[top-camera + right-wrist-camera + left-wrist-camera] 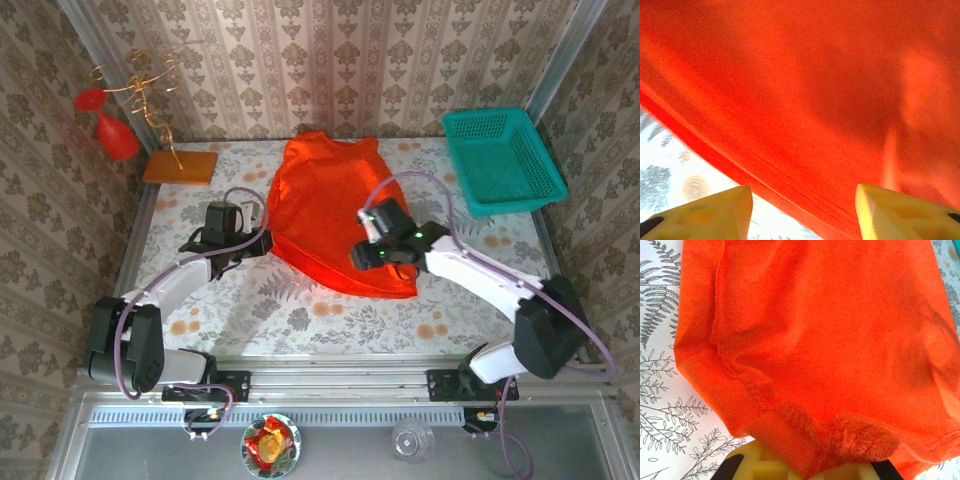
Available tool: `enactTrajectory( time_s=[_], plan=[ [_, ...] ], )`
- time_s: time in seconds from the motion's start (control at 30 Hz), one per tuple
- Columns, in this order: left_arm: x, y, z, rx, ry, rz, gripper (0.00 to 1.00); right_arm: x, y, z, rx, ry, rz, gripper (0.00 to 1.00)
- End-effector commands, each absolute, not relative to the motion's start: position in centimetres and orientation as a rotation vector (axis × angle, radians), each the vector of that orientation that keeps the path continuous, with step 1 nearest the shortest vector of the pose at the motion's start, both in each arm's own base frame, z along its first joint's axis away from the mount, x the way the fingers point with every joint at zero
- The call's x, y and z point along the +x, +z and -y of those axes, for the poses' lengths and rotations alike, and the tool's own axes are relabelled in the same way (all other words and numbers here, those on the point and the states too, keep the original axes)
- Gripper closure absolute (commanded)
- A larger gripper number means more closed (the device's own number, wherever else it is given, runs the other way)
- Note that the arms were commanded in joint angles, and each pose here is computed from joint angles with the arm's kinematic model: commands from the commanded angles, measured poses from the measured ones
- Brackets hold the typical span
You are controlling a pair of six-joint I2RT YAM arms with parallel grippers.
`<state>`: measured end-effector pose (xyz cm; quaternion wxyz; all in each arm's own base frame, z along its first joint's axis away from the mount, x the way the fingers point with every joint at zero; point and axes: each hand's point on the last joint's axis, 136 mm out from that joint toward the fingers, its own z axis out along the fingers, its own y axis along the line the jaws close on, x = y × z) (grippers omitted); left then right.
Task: Fold the inside-out t-shirt
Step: Turn the T-shirt inside out at the center of the table.
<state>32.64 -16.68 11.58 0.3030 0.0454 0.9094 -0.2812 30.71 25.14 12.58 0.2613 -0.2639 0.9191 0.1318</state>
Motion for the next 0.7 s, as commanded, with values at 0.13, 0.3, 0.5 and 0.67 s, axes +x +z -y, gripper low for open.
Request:
enactTrajectory(
  time_s=[0.13, 0.3, 0.5, 0.67],
  plan=[
    [32.2, 12.8, 17.0, 0.161, -0.756, -2.405, 1.0, 31.8, 10.0, -32.4, -1.239, 0.402, -2.279, 0.38],
    [32.1, 13.1, 16.7, 0.159, -0.742, -2.401, 1.0, 31.6, 6.8, -31.9, -1.276, 0.366, -2.343, 0.39],
    [32.0, 13.1, 16.3, 0.146, -0.726, -2.407, 1.0, 31.1, 5.8, -29.5, -1.218, 0.311, -2.395, 0.5],
    [31.9, 13.4, 15.6, 0.122, -0.711, -2.405, 1.0, 32.7, 5.9, -25.5, -1.049, 0.226, -2.451, 0.7]
  ],
)
